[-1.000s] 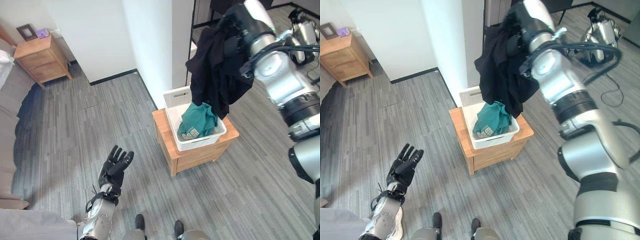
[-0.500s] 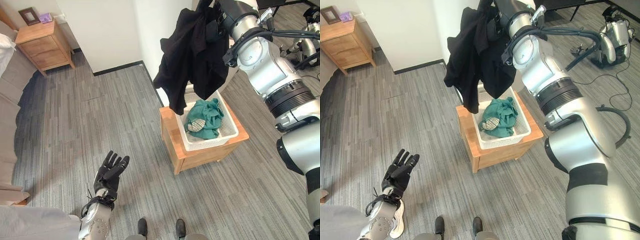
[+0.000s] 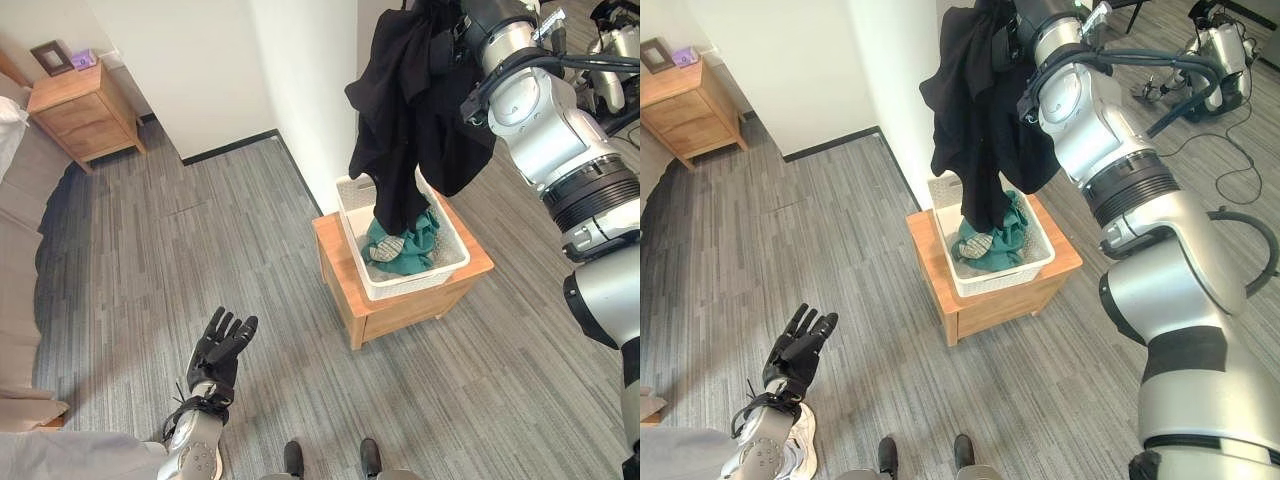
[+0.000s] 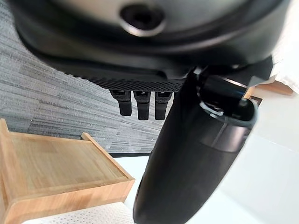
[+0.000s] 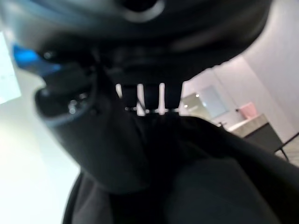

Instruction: Pick up bed clothes into laundry basket.

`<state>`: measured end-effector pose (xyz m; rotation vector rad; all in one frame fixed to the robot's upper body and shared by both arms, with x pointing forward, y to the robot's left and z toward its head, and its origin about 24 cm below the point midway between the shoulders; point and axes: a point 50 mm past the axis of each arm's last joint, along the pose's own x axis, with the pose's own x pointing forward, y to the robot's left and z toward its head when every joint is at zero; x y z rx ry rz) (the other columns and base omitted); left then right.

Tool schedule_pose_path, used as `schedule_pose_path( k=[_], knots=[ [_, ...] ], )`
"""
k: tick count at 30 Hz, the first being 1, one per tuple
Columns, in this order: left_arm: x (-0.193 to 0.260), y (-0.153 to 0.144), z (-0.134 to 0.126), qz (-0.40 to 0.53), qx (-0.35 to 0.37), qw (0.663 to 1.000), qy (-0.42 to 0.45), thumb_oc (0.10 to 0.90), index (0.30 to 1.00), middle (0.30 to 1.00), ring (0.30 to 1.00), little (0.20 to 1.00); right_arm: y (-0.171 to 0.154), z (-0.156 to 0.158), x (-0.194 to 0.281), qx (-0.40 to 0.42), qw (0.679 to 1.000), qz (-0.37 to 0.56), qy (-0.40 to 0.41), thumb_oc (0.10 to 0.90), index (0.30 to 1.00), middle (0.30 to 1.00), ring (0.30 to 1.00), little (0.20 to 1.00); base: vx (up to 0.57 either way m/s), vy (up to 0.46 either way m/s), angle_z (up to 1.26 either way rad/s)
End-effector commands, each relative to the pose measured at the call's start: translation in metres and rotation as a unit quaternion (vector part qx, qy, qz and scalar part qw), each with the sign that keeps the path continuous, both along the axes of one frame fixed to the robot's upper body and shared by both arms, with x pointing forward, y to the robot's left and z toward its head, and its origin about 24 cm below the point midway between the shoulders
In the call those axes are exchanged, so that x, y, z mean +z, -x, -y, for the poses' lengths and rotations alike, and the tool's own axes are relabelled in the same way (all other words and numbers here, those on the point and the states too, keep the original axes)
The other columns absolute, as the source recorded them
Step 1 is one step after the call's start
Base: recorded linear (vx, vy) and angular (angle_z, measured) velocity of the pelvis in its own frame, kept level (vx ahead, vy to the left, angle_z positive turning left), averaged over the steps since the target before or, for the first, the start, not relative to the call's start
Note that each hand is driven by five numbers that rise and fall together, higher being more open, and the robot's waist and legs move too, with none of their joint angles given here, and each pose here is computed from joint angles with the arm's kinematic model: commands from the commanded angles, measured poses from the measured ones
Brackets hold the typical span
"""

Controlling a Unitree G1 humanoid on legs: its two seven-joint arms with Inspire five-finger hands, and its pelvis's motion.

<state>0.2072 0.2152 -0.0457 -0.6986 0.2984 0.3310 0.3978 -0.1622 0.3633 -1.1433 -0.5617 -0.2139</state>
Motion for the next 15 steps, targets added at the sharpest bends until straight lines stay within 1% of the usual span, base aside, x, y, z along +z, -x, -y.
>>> schedule_pose_path(
  k=[1, 4, 10, 11, 13, 14, 15],
  knots=[
    [0.029, -0.007, -0.028, 0.076, 0.03, 0.995, -0.064, 0.8, 0.9, 0.9, 0.9, 0.9, 0.032, -0.03, 0.078, 0.03, 0.988, 0.148, 0.015, 0.4, 0.3, 0.3, 0.3, 0.3, 0.01, -0.001, -0.06],
    [0.03, -0.007, -0.027, 0.078, 0.025, 0.995, -0.062, 0.8, 0.9, 0.9, 0.9, 0.9, 0.026, -0.027, 0.069, 0.02, 0.991, 0.13, 0.022, 0.4, 0.3, 0.3, 0.3, 0.3, 0.01, -0.002, -0.01],
    [0.032, -0.009, -0.026, 0.083, 0.016, 0.994, -0.067, 0.8, 0.9, 0.9, 0.9, 0.9, 0.019, -0.018, 0.06, 0.002, 0.994, 0.109, 0.012, 0.4, 0.3, 0.3, 0.3, 0.3, 0.0, -0.005, 0.01],
    [0.034, -0.01, -0.027, 0.086, 0.01, 0.993, -0.076, 0.8, 0.9, 0.9, 0.9, 0.9, 0.017, -0.012, 0.059, -0.019, 0.994, 0.102, 0.03, 0.4, 0.3, 0.3, 0.3, 0.3, 0.0, 0.0, 0.0],
    [0.036, -0.01, -0.028, 0.089, 0.008, 0.993, -0.079, 0.8, 0.9, 0.9, 0.9, 0.9, 0.019, -0.009, 0.063, -0.029, 0.993, 0.106, 0.04, 0.4, 0.3, 0.3, 0.3, 0.3, -0.02, 0.002, 0.01],
    [0.045, -0.011, -0.033, 0.106, 0.003, 0.99, -0.091, 0.8, 0.9, 0.9, 0.9, 0.9, 0.022, -0.002, 0.071, -0.053, 0.99, 0.115, 0.062, 0.4, 0.3, 0.3, 0.3, 0.3, 0.0, 0.0, 0.0],
    [0.045, -0.011, -0.033, 0.107, 0.003, 0.99, -0.091, 0.8, 0.9, 0.9, 0.9, 0.9, 0.023, -0.002, 0.072, -0.053, 0.99, 0.115, 0.063, 0.4, 0.3, 0.3, 0.3, 0.3, -0.05, -0.006, 0.01]
  ],
)
